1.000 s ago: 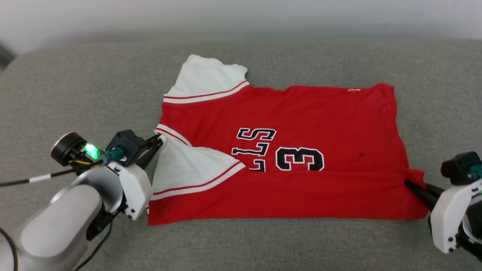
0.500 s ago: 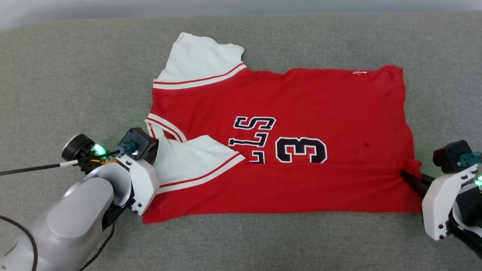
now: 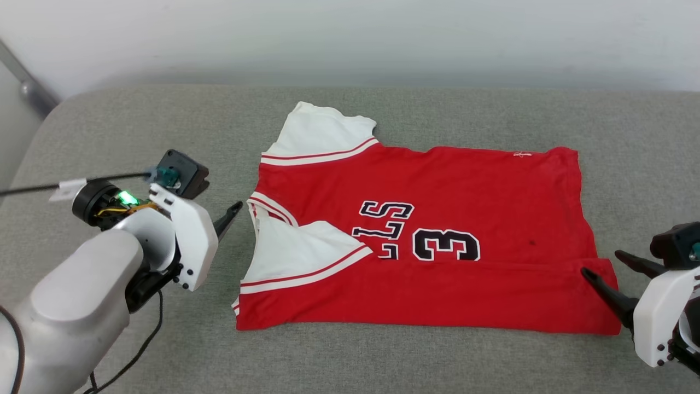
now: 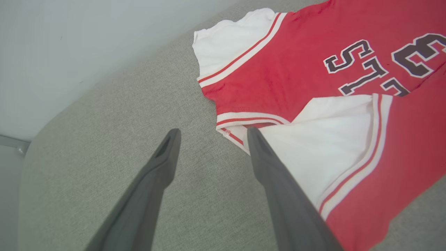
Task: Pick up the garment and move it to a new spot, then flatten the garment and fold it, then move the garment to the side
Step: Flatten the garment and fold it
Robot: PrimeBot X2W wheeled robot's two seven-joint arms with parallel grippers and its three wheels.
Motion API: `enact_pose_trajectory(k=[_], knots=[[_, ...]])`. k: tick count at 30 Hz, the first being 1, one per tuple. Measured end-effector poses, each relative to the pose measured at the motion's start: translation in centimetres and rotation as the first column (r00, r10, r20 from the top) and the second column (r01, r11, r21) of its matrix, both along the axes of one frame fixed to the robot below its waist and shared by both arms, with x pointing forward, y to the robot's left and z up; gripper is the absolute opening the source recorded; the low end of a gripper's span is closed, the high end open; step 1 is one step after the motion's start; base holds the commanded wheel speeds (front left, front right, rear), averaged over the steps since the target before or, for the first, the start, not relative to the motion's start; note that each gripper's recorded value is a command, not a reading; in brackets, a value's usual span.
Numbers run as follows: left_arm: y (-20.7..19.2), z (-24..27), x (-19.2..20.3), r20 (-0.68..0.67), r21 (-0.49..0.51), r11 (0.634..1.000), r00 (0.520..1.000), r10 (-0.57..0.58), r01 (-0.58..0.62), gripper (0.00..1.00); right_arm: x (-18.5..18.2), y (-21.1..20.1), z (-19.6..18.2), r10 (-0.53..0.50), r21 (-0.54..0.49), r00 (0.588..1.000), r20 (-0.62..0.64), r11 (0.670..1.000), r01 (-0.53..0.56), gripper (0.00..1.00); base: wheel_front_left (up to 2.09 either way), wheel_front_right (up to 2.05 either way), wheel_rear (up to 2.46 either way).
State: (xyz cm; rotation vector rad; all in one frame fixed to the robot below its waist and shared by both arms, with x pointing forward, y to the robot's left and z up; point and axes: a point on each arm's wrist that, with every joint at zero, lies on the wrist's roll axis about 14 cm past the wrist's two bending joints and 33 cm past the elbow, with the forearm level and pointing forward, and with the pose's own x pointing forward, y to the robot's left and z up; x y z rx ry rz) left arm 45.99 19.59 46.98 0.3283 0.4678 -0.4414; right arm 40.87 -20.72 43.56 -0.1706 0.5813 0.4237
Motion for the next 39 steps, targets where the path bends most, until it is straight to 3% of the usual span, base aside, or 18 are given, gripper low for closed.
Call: enact_pose_trajectory(k=[7, 17, 27, 34, 35, 36, 37, 39], knots=[[-0.1, -0.3, -2.3, -0.280, 0.026, 0.999, 0.960, 0.027, -0.020, 1.00, 0.0, 0.3, 0.4, -0.008, 0.009, 1.000, 0.013, 1.000, 0.008, 1.00, 0.00, 0.00, 0.00], [-0.9, -2.4, -6.2, -0.620, 0.139, 0.989, 0.783, 0.050, 0.047, 1.00, -0.7, 1.1, -0.3, -0.007, 0.012, 1.000, -0.018, 1.000, 0.008, 1.00, 0.00, 0.00, 0.00], [-2.3, -6.7, -7.9, -0.741, 0.177, 0.978, 0.668, 0.061, 0.107, 1.00, -0.7, 1.7, -1.1, -0.003, 0.015, 0.999, -0.051, 1.000, 0.004, 1.00, 0.00, 0.00, 0.00], [-2.7, -9.7, -8.3, -0.776, 0.191, 0.971, 0.628, 0.058, 0.147, 1.00, -0.5, 1.2, -1.8, -0.014, 0.006, 0.997, -0.072, 1.000, 0.015, 1.00, 0.00, 0.00, 0.00], [-2.7, -9.9, -8.3, -0.779, 0.194, 0.969, 0.625, 0.056, 0.156, 0.88, -0.4, 1.1, -1.7, -0.017, 0.005, 0.997, -0.070, 1.000, 0.018, 1.00, 0.00, 0.00, 0.00], [-2.8, -10.0, -8.3, -0.779, 0.196, 0.967, 0.624, 0.055, 0.160, 0.34, -0.3, 0.9, -1.6, -0.020, 0.001, 0.998, -0.066, 1.000, 0.020, 1.00, 0.00, 0.00, 0.00], [-2.9, -10.0, -8.3, -0.778, 0.195, 0.967, 0.626, 0.052, 0.161, 0.00, -0.1, 0.8, -1.4, -0.020, -0.003, 0.998, -0.059, 1.000, 0.020, 1.00, 0.00, 0.00, 0.00], [-3.0, -9.8, -8.4, -0.771, 0.189, 0.968, 0.636, 0.043, 0.163, 0.00, 0.1, 0.7, -0.7, -0.014, -0.011, 0.999, -0.042, 1.000, 0.013, 1.00, 0.00, 0.00, 0.00]])
